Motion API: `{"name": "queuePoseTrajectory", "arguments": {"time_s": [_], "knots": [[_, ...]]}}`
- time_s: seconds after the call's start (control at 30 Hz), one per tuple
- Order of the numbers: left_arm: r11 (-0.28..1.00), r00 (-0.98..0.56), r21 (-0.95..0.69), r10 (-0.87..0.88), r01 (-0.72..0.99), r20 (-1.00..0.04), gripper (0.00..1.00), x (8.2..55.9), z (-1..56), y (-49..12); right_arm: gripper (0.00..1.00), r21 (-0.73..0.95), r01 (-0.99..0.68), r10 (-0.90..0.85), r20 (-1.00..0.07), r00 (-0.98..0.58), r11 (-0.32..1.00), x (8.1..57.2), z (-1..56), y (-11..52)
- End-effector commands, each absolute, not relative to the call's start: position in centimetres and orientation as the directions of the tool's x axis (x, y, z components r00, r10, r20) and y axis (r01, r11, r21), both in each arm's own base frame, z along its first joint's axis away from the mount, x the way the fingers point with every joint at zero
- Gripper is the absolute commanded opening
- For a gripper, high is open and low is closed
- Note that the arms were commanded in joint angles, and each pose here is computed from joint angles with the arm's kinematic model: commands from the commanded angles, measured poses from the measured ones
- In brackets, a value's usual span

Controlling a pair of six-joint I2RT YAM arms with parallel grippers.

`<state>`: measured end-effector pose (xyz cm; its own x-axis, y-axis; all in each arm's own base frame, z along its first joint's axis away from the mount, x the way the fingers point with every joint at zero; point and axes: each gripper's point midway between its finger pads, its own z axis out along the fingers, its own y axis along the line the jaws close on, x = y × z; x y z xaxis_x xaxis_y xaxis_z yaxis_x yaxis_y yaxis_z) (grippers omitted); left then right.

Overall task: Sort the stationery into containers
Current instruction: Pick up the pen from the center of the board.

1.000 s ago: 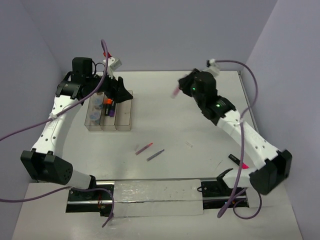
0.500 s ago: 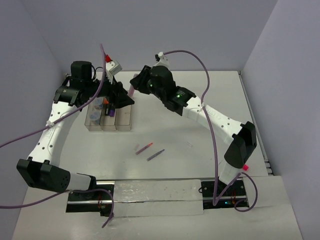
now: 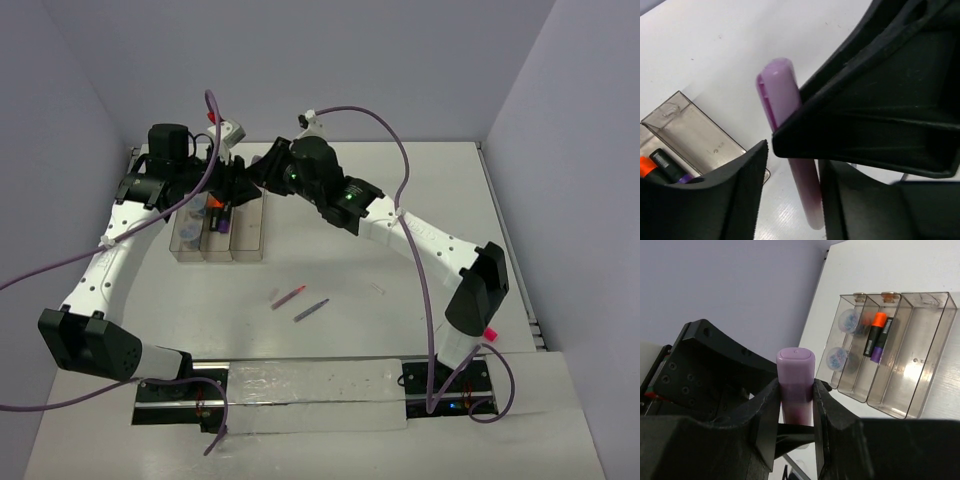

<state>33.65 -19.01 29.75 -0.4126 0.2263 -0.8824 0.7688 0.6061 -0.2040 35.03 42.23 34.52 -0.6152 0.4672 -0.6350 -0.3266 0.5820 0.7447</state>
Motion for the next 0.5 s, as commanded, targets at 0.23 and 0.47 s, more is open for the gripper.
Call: {"name": "queuePoseTrajectory", "arguments": {"time_s": [0.23,0.47], "knots": [[0.694,-0.441,-0.197,0.192,0.693,-0.877,0.00,35.0,30.5,-18.0,0.26,0.734,-0.415,0.484,-0.671,-0.561,0.537,35.2,37.7,42.4],[0.865,-0.626,-0.228,0.121,0.447,-0.770,0.00,39.3,23.9,-12.5,1.00,0.746,-0.239,0.555,-0.635,-0.538,0.622,38.8,35.2,35.0]]}}
